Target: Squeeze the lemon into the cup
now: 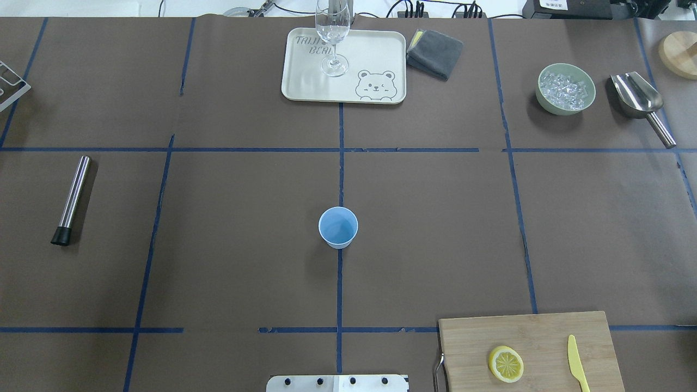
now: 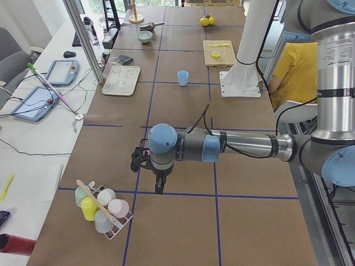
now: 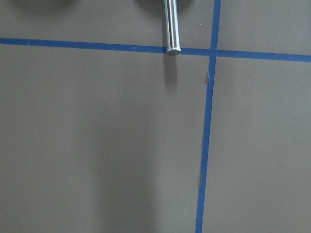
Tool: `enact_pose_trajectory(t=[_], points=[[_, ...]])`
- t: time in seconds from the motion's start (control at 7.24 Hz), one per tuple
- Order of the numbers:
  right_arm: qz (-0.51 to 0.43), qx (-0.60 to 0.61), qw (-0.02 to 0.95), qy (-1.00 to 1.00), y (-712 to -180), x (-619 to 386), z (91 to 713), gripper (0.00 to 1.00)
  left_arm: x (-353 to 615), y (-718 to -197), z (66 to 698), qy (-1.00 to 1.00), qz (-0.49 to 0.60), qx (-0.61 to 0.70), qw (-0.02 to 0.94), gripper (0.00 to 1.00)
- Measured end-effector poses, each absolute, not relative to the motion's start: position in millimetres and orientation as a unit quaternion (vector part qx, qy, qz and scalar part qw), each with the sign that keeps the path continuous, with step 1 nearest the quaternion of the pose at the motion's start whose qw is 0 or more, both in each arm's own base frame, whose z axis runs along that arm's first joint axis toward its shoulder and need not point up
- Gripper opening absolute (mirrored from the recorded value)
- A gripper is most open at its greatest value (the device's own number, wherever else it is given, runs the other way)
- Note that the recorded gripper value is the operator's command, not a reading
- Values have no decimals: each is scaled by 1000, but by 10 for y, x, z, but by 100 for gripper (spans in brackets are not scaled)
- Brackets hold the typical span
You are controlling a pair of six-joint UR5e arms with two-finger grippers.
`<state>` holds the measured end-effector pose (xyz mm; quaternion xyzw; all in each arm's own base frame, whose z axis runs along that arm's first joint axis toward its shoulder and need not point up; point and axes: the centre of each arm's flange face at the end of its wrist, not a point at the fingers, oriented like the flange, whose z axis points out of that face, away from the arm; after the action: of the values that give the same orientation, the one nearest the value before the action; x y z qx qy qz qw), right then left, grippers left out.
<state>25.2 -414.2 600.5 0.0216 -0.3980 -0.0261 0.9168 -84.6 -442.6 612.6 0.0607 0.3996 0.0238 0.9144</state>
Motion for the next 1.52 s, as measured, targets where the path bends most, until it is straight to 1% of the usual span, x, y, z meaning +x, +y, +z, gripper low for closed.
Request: enact_pose_trajectory(t=[0.41, 1.24, 1.52], points=[[-27, 22, 916, -399, -4148, 247, 6010, 100, -835, -4453, 6075, 396, 50, 79, 913, 100], [-38, 32, 912, -408, -4165, 182, 5983, 100, -775, -4474, 6058, 411, 63, 92, 905, 100], [-68, 37, 899, -431, -4169, -87, 5882, 100, -761, -4469, 6038, 415, 73, 111, 900, 100]])
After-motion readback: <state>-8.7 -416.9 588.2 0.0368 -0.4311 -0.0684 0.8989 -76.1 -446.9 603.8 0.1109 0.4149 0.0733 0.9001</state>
